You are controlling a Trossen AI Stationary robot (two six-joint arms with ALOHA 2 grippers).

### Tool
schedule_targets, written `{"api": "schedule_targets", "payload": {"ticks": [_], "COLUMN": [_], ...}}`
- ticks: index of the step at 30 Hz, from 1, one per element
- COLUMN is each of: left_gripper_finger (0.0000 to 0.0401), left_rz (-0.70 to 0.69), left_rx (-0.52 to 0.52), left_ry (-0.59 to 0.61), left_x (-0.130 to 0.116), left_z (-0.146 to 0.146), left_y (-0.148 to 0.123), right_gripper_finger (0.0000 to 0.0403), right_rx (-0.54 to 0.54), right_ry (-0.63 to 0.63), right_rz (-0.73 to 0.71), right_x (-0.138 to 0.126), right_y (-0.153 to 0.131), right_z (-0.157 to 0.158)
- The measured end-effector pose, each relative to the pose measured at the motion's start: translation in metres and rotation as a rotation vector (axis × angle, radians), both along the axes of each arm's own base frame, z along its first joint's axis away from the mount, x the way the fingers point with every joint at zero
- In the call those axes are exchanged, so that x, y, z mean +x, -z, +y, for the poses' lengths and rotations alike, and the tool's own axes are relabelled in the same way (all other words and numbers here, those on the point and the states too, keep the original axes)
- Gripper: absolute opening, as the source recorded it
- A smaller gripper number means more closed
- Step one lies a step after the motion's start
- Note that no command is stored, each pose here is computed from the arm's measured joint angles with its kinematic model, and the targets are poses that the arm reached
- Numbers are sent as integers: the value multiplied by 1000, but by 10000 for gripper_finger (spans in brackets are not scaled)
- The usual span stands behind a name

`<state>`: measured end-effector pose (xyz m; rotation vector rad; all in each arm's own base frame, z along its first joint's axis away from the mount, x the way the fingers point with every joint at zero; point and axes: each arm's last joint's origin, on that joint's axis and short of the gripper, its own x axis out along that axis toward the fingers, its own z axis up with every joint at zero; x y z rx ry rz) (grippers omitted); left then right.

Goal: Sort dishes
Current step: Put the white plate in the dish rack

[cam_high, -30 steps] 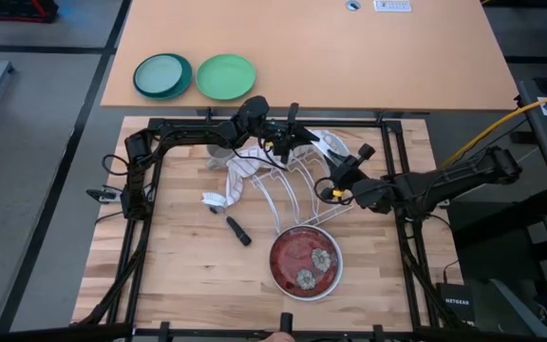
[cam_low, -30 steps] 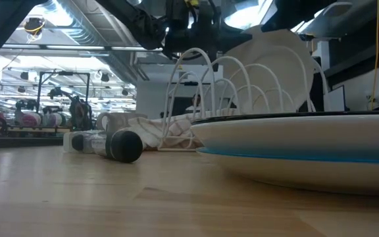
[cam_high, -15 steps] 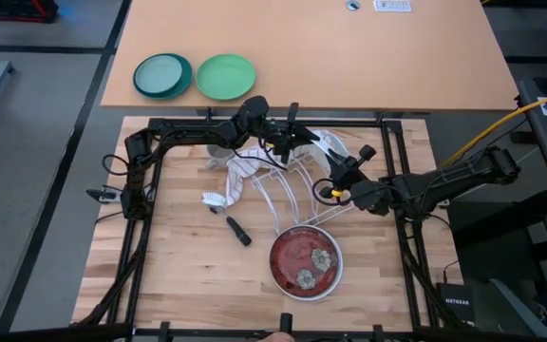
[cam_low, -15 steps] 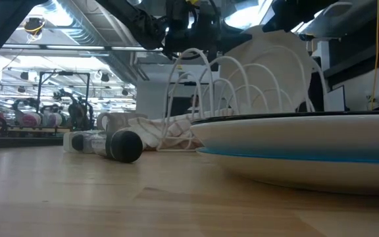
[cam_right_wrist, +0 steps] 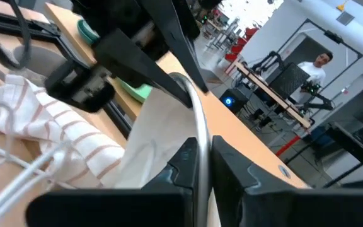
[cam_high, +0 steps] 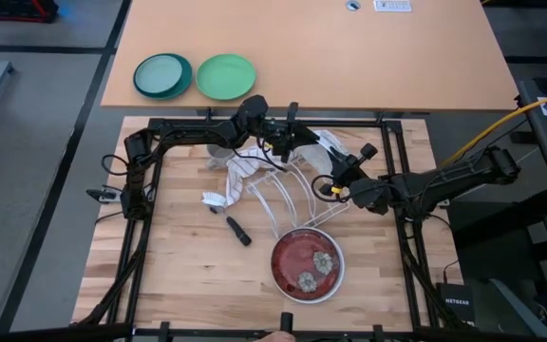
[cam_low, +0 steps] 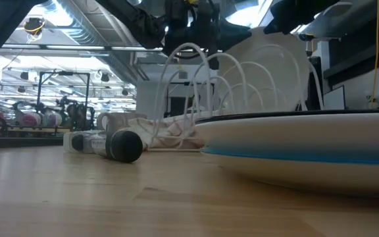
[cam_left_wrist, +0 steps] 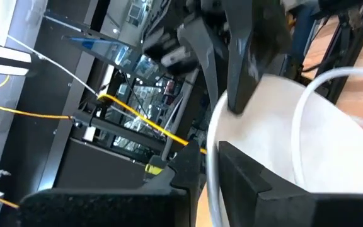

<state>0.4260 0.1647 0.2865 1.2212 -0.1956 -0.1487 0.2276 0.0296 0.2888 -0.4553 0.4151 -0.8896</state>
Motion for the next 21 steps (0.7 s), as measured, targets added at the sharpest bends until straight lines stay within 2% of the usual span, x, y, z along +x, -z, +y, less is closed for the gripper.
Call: {"api": "schedule_targets", "payload": {"ticks": [21], "left_gripper_finger": [88], "left_rz": [-41], "left_rx": [22], "left_ry": [-7], "left_x": [0], "left_z": [0], "left_y": [-4], "right_gripper_finger": [27], "right_rx": [28], "right_ry": [6], "right_rz": [-19], "right_x": [-1], "right_y": [2], "right_z": [0]}}
